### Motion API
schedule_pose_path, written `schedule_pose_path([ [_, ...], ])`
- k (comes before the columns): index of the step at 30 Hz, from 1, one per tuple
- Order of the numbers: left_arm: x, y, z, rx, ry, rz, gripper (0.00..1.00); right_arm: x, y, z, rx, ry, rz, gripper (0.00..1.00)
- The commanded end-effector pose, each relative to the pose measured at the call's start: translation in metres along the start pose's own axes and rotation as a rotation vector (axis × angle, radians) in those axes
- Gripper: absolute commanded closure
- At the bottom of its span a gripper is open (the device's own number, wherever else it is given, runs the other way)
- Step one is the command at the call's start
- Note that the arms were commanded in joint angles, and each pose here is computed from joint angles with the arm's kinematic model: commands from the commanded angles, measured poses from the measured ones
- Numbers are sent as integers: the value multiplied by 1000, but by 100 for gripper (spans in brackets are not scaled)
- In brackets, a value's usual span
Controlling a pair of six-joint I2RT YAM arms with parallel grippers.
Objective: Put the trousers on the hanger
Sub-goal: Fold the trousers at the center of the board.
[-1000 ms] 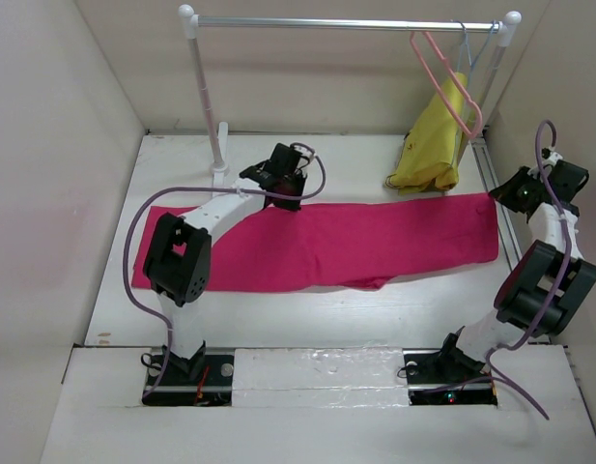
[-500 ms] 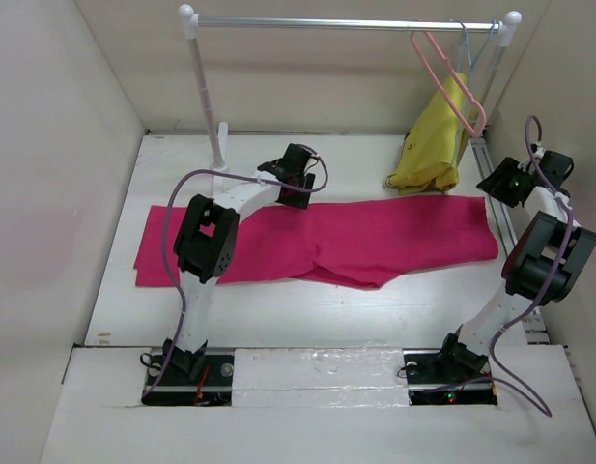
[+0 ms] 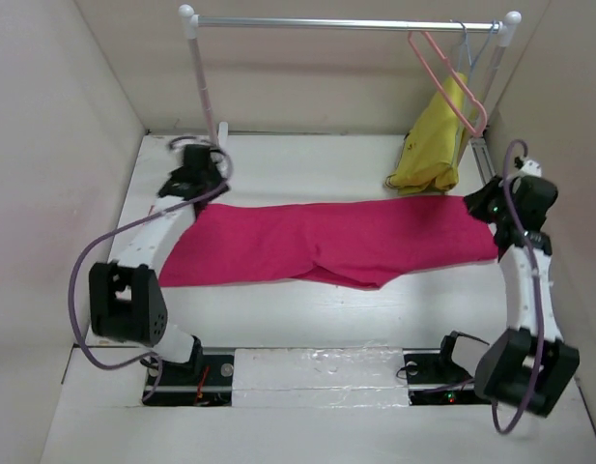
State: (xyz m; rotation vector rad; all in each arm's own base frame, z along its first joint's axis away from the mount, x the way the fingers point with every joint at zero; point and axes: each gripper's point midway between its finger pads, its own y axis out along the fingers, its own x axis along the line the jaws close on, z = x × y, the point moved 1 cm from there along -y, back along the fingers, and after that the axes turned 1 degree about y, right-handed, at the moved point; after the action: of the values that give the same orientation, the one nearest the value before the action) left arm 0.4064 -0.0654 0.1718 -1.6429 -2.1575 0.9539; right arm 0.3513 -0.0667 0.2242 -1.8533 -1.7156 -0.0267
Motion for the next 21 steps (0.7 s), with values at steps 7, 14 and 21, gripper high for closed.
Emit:
schedule_pose_path([
  [7, 175, 36, 0, -17, -586, -269, 55, 85, -35, 150, 269, -178, -396, 100],
  [14, 185, 90, -12, 78, -565, -380, 59, 94, -70, 216, 423, -350, -532, 100],
  [21, 200, 114, -3, 153, -589, -488, 78, 88, -74, 222, 448, -447, -540, 100],
])
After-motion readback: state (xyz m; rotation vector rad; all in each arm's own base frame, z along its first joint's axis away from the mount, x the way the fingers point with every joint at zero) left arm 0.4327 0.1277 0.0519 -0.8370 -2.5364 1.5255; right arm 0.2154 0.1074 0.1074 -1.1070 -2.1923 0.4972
